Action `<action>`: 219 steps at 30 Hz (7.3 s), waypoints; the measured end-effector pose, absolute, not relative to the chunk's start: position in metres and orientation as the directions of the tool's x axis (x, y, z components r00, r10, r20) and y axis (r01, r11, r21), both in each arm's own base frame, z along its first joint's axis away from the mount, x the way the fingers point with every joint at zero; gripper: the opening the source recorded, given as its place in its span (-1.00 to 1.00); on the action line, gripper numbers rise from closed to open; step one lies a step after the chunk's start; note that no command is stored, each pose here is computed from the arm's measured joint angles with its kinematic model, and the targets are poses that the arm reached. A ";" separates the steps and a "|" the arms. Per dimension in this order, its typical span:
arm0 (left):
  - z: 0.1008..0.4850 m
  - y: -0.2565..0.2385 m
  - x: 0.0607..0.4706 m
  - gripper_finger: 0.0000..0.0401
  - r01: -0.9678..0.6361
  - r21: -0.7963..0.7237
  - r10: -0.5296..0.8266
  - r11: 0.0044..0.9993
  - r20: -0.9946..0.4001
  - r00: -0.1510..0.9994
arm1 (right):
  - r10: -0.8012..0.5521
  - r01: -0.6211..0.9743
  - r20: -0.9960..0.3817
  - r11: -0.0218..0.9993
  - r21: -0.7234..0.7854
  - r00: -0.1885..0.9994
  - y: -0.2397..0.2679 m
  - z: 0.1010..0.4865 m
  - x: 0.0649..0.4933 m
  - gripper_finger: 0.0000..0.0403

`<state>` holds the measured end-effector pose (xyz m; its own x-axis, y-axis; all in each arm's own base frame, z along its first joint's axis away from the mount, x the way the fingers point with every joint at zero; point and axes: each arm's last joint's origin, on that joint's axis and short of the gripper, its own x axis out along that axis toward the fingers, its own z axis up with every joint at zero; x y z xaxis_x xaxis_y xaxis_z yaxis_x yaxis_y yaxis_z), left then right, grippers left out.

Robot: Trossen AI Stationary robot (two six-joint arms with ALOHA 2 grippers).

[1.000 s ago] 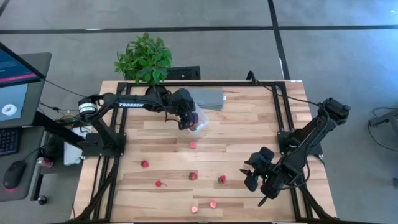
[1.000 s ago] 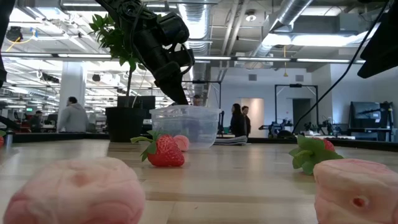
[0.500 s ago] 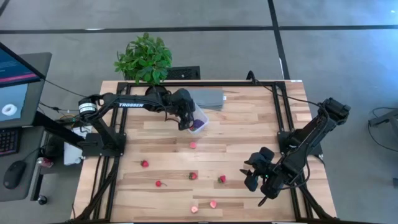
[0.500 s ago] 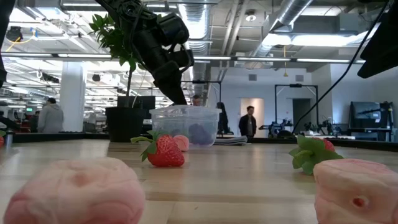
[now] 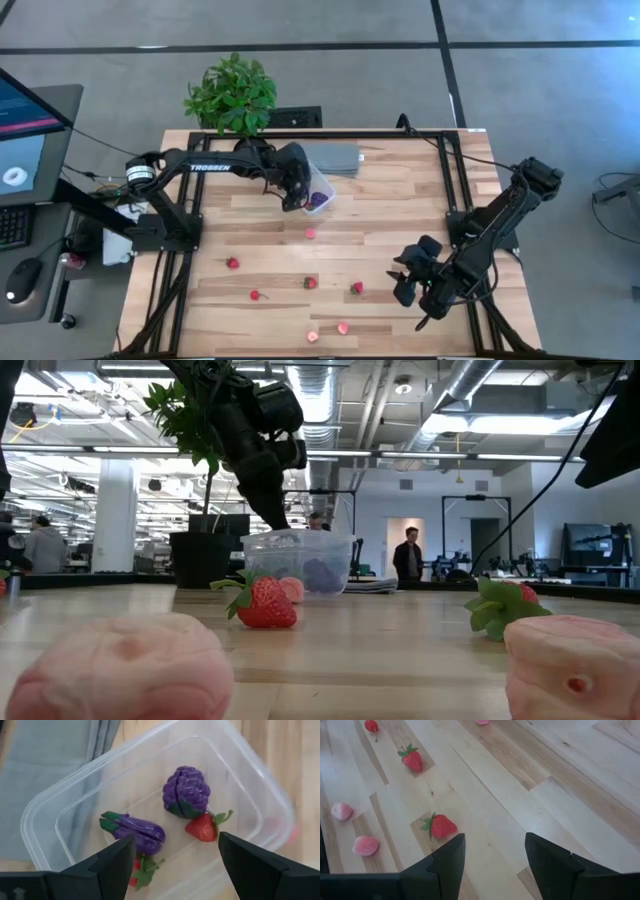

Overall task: Pick and placing Produce into tupperware
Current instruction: Put the pink peach into the transparent bin

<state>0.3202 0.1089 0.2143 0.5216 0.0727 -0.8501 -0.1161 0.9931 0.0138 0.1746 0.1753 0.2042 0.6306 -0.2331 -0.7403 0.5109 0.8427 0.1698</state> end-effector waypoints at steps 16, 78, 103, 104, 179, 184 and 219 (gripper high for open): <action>0.246 0.080 0.321 0.38 0.019 -0.050 -0.053 0.999 -0.918 0.392 | -0.259 0.527 -0.747 0.838 0.142 0.613 0.171 0.203 0.176 0.14; 0.136 -0.014 0.276 0.38 -0.203 -0.134 0.070 0.970 -0.642 0.763 | -0.274 0.563 -0.766 0.815 0.135 0.581 0.159 0.193 0.182 0.14; 0.121 -0.016 0.286 0.38 -0.203 -0.155 0.065 0.967 -0.618 0.783 | -0.284 0.561 -0.766 0.820 0.119 0.577 0.156 0.193 0.184 0.14; 0.119 -0.016 0.287 0.38 -0.201 -0.156 0.064 0.967 -0.617 0.784 | -0.283 0.561 -0.766 0.819 0.119 0.577 0.156 0.193 0.184 0.14; 0.111 -0.021 0.306 0.38 -0.214 -0.170 0.065 0.962 -0.618 0.784 | -0.257 0.554 -0.768 0.819 0.149 0.587 0.158 0.194 0.186 -0.04; 0.111 -0.021 0.306 0.38 -0.210 -0.169 0.064 0.963 -0.613 0.788 | -0.258 0.555 -0.768 0.819 0.148 0.586 0.158 0.194 0.186 -0.05; 0.111 -0.020 0.306 0.13 -0.185 -0.152 0.054 0.971 -0.615 0.787 | -0.276 0.560 -0.759 0.817 0.137 0.589 0.157 0.194 0.185 -0.06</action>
